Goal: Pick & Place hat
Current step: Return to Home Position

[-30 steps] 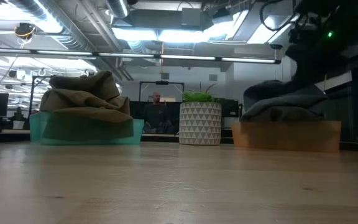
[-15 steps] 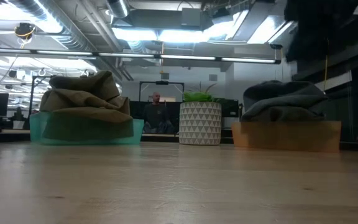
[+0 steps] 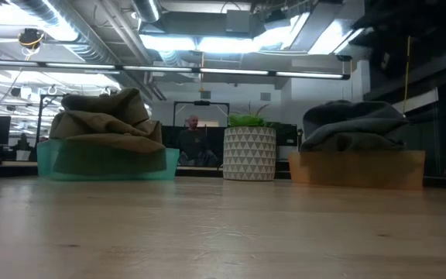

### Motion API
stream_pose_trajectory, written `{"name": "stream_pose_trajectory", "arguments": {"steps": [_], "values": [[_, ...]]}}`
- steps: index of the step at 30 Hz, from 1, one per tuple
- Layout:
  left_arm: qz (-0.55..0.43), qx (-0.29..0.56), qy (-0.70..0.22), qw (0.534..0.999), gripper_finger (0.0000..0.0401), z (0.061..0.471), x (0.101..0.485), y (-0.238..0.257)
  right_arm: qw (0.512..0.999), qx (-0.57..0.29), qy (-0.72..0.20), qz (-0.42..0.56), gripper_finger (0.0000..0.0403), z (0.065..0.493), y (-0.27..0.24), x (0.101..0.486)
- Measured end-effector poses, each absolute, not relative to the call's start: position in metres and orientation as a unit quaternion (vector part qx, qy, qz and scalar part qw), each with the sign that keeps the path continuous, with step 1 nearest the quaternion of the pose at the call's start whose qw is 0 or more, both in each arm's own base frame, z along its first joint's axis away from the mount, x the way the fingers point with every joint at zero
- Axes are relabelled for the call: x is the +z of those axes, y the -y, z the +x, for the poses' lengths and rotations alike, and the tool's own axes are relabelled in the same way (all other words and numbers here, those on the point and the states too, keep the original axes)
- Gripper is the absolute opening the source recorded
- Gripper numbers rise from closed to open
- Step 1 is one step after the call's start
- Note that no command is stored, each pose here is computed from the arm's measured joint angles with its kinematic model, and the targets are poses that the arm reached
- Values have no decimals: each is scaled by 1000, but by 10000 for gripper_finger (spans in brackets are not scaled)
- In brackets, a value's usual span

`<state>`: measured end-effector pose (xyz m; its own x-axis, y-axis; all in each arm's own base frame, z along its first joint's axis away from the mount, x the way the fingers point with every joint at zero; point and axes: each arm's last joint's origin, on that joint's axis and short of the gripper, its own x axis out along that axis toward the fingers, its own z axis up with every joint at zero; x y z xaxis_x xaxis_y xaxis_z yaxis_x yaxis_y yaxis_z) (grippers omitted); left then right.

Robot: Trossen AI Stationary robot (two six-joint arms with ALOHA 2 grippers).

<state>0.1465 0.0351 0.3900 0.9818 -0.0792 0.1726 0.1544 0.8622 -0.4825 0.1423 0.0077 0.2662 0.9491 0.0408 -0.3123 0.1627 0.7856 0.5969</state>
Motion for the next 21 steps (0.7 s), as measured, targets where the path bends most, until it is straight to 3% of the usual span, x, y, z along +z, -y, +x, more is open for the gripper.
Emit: {"name": "stream_pose_trajectory", "arguments": {"steps": [4, 9, 11, 21], "values": [[-254, -62, 77, 962, 171, 145, 391, -35, 903, -53, -171, 391, 98, 142, -8, 256], [-254, -61, 75, 962, 171, 146, 390, -35, 909, -70, -164, 377, 98, 143, -6, 252], [-254, -60, 75, 962, 171, 146, 390, -35, 922, -83, -147, 348, 98, 143, -5, 254], [-239, -61, 74, 966, 171, 147, 390, -35, 981, 20, -116, 152, 98, 139, -11, 244]]}}
